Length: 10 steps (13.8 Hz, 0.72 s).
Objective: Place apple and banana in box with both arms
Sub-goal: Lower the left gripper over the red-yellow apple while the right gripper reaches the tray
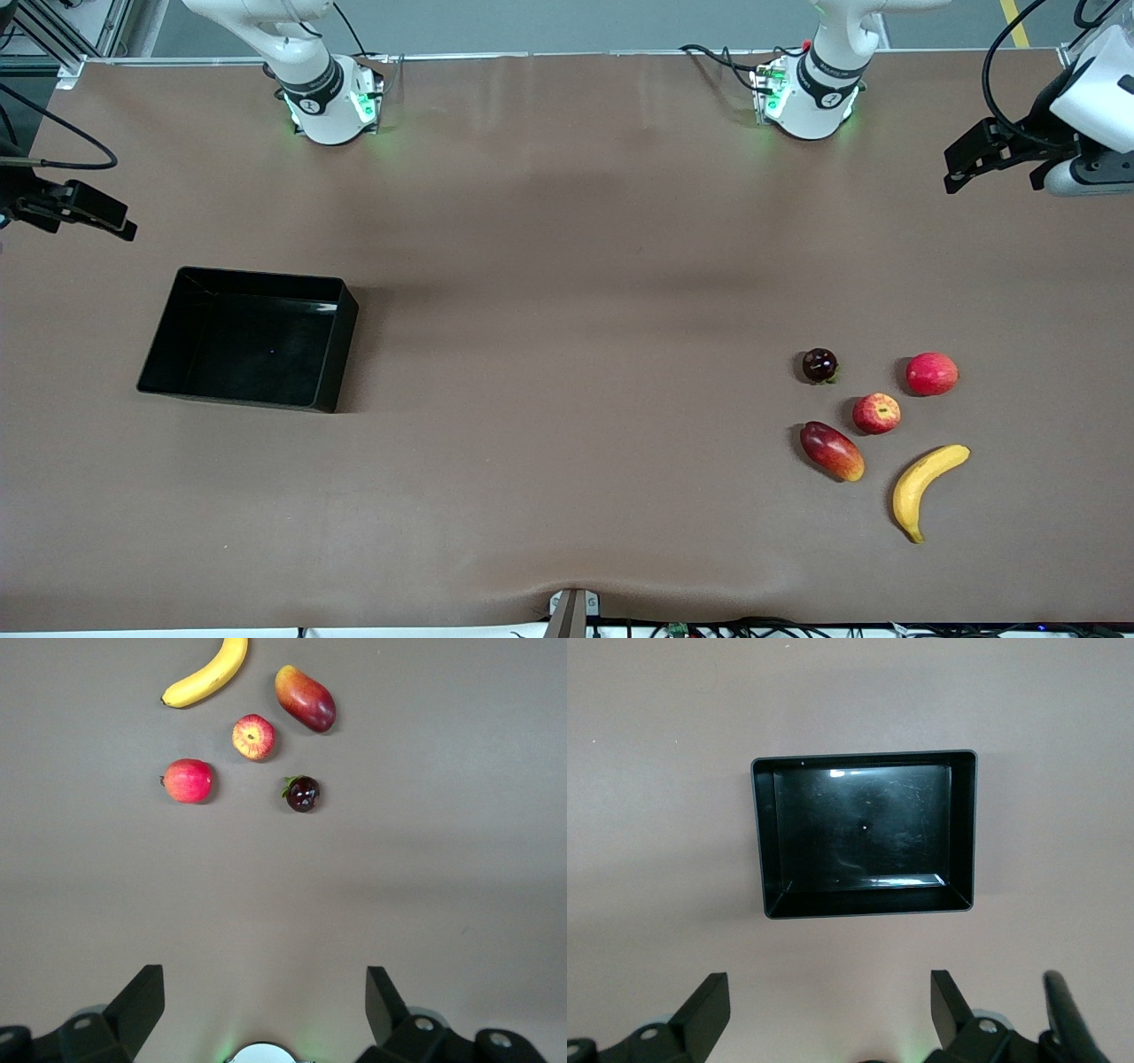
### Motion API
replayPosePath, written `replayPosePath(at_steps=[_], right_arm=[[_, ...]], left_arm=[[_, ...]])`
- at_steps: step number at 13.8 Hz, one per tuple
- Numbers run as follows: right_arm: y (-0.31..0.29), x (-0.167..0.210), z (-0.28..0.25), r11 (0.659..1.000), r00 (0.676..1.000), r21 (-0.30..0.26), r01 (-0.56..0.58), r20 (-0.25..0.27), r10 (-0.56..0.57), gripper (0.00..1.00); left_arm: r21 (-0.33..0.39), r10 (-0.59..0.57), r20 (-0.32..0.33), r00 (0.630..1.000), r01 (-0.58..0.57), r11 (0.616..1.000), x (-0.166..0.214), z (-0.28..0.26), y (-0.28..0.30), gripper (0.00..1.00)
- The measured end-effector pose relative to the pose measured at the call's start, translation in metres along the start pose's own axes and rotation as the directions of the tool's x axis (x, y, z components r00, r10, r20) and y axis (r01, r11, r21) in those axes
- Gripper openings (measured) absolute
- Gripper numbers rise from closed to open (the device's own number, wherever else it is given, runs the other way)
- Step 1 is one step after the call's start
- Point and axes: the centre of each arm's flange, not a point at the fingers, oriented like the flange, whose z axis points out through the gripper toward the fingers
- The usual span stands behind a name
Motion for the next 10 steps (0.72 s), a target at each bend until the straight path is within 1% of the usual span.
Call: replayPosePath(at_steps=[6,8,10], right_arm=[[0.0,0.0,0.0,1.0,1.0,0.0,0.0,0.001,0.0,1.0],[0.0,0.003,0.005,1.0,1.0,-0.001,0.0,0.011,0.0,1.0],[-0.001,0.012,0.02,1.0,0.999,-0.003,0.0,0.037,0.0,1.0]], left_arm=[[0.0,-0.003,0.008,1.0,0.003,1.0,0.003,0.004,-0.001,1.0],[0.001,-0.007,0.037,0.999,0.007,1.0,0.015,0.022,-0.003,1.0],[-0.001,-0.01,0.047,0.999,0.01,1.0,0.041,0.056,-0.001,1.0]])
